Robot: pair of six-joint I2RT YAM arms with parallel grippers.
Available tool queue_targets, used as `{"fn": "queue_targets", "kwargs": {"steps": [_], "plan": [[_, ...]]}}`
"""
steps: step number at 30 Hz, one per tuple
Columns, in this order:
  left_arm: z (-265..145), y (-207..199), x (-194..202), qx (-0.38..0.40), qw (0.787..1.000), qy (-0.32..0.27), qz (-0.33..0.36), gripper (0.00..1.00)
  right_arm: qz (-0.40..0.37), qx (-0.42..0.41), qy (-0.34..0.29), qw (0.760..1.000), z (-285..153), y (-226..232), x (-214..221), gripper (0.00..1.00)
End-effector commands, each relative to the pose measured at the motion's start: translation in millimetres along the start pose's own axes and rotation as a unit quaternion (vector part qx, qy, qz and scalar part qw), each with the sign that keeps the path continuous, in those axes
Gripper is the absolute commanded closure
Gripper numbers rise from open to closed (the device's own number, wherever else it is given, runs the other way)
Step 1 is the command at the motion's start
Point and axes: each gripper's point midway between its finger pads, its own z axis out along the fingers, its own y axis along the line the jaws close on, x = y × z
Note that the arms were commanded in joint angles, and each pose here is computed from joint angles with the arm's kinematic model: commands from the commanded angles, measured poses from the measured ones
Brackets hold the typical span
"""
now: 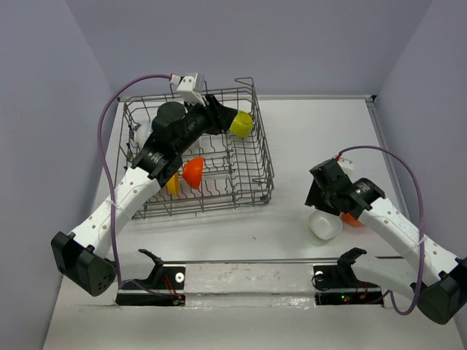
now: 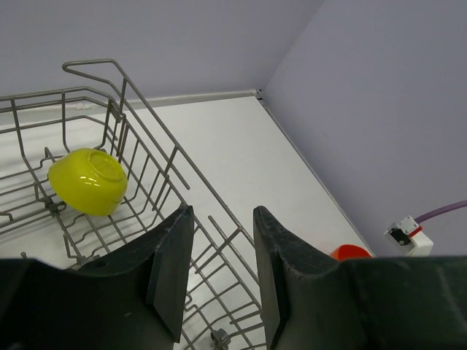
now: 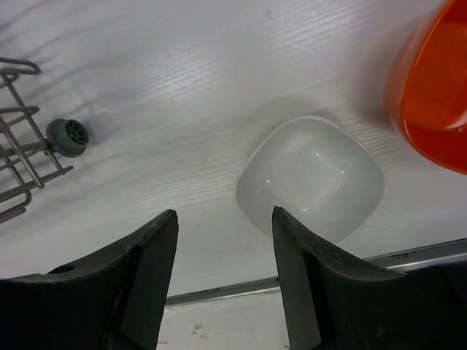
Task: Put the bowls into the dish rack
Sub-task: Place the upside down bowl on the dish rack, then pick up the bowl from the center of the board.
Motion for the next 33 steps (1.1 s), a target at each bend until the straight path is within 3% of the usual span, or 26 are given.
{"fn": "queue_targets", "kwargs": {"steps": [1, 21, 33], "plan": [[-6, -11, -13, 0.021, 1.0, -0.02, 0.01, 0.53, 0.005, -0.002, 0.048, 0.999, 7, 1, 24, 0.4], [-9, -13, -11, 0.024, 0.999, -0.019, 0.008, 0.52, -0.043, 0.039, 0.104, 0.993, 63, 7, 50, 0.41], [-8, -10, -9, 0.02, 1.0, -0.017, 0.01, 0.52, -0.043, 0.044, 0.116, 0.991, 78, 4, 53, 0.51]]}}
